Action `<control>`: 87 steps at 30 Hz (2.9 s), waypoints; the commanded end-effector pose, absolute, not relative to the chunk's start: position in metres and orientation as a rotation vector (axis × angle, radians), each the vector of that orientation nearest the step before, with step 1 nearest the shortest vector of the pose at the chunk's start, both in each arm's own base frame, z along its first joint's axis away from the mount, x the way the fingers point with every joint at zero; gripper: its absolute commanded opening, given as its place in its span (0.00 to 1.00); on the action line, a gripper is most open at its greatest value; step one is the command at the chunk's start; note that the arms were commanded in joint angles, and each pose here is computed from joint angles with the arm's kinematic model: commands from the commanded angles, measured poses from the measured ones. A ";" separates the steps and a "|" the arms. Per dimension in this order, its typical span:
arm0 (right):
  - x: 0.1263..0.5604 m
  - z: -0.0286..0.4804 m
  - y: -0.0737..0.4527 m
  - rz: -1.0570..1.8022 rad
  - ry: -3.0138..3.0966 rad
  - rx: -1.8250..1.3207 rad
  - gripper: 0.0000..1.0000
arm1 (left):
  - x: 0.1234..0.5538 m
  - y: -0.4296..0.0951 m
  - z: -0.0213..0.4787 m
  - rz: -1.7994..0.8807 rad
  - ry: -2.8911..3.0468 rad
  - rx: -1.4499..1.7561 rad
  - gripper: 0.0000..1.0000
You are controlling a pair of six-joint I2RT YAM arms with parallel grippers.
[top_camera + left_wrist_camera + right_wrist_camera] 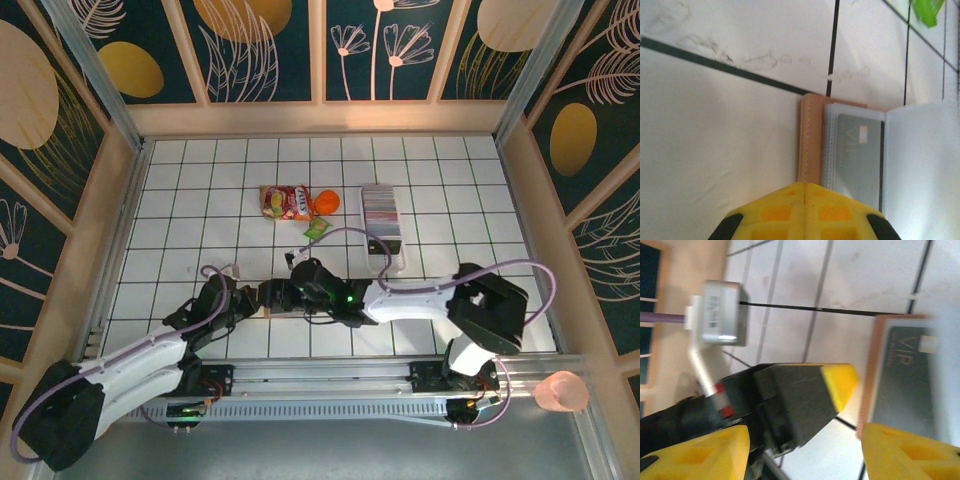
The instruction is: Put the credit cards into the card holder
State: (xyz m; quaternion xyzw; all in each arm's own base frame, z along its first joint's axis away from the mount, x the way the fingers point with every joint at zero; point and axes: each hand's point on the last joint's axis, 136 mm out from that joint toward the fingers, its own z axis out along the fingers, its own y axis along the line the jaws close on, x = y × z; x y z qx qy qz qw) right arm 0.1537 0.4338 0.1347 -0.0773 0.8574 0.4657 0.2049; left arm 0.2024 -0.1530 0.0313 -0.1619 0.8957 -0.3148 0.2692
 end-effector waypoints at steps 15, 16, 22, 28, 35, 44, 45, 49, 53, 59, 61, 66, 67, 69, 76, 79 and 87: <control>0.160 0.079 0.340 0.726 2.576 0.038 0.63 | 0.203 -0.143 0.032 -0.816 2.380 -0.502 0.00; 0.159 0.073 0.341 0.716 2.596 0.042 0.65 | 0.203 -0.143 0.032 -0.810 2.386 -0.499 0.00; 0.159 0.052 0.350 0.678 2.656 0.010 0.65 | 0.201 -0.146 0.026 -0.809 2.420 -0.482 0.00; 0.162 0.042 0.352 0.651 2.680 -0.001 0.64 | 0.199 -0.149 0.023 -0.823 2.435 -0.467 0.00; 0.164 0.033 0.360 0.646 2.707 -0.019 0.64 | 0.196 -0.151 0.019 -0.836 2.451 -0.452 0.00; 0.167 0.039 0.387 0.756 2.683 -0.047 0.65 | 0.191 -0.151 0.013 -0.850 2.467 -0.456 0.00; 0.167 0.042 0.391 0.777 2.674 -0.055 0.64 | 0.191 -0.151 0.012 -0.850 2.469 -0.454 0.00; 0.167 0.047 0.407 0.857 2.657 -0.066 0.64 | 0.190 -0.151 0.012 -0.853 2.467 -0.458 0.00; 0.167 0.050 0.416 0.916 2.640 -0.069 0.65 | 0.189 -0.151 0.011 -0.859 2.467 -0.461 0.00; 0.169 0.063 0.428 1.027 2.580 -0.064 0.64 | 0.188 -0.151 0.010 -0.864 2.469 -0.465 0.00; 0.169 0.065 0.430 1.052 2.565 -0.063 0.64 | 0.188 -0.151 0.010 -0.870 2.466 -0.469 0.00; 0.168 0.062 0.432 1.076 2.565 -0.045 0.64 | 0.186 -0.152 0.008 -0.886 2.471 -0.471 0.00; 0.168 0.061 0.434 1.086 2.565 -0.045 0.64 | 0.185 -0.152 0.007 -0.888 2.472 -0.471 0.00; 0.167 0.063 0.438 1.120 2.551 -0.046 0.64 | 0.184 -0.152 0.006 -0.897 2.472 -0.474 0.00; 0.169 0.061 0.446 1.161 2.532 -0.042 0.64 | 0.181 -0.150 0.005 -0.906 2.465 -0.487 0.00; 0.170 0.062 0.450 1.196 2.511 -0.037 0.64 | 0.180 -0.149 0.006 -0.907 2.462 -0.488 0.00; 0.175 0.067 0.462 1.247 2.468 -0.048 0.64 | 0.189 -0.126 0.022 -0.776 2.393 -0.591 0.00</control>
